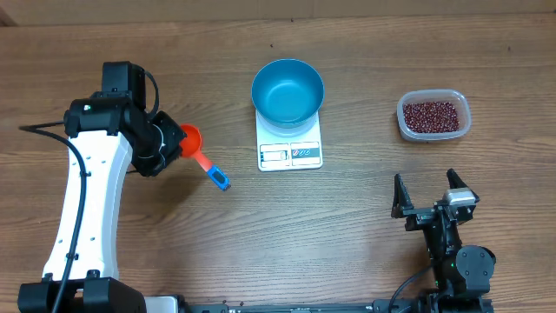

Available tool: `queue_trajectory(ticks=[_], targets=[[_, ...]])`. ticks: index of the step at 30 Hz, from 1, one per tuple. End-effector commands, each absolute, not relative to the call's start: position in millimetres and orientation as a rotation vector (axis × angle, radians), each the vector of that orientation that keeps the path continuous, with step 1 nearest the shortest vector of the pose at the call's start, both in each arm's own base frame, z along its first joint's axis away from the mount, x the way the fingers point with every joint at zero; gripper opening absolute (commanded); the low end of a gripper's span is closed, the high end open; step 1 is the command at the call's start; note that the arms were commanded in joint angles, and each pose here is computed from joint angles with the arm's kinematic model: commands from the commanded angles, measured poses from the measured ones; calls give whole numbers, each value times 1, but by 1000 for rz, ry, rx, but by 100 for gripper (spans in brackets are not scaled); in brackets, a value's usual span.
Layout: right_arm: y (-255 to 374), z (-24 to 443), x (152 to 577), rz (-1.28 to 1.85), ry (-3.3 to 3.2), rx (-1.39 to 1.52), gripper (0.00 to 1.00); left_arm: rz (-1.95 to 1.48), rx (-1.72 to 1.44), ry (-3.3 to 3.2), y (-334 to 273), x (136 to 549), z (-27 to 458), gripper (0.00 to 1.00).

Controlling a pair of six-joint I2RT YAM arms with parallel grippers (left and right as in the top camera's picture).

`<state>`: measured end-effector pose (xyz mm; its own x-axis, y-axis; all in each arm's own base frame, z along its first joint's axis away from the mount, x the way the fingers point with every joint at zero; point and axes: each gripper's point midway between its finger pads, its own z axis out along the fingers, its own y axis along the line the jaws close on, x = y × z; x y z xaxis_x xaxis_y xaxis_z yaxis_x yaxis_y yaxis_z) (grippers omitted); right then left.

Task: Scoop item into bowl and weigh 150g on scale
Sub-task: 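Carry the red scoop toward the center above the scale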

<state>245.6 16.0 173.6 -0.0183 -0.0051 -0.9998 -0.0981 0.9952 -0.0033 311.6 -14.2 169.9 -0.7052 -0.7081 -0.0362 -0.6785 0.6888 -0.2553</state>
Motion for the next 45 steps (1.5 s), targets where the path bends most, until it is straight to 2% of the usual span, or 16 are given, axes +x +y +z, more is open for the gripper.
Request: queue_trajectory(ticks=[1,15,28,34,45], targets=[[18,171,246,79,1585,-88,100,-365,-1168,2741,-18,307,181,4],[18,171,246,79,1585,-88,100,-210,-1192,2759,-17,276,191,4],[18,171,246,79,1585,-88,100,-48,-1047,2720,-52,274,196,4],[18,171,246,79,1585,-88,100,-117,-965,2691,-79,284,200,4],[18,171,246,79,1585,-88,100,-207,-1024,2657,-113,281,202,4]])
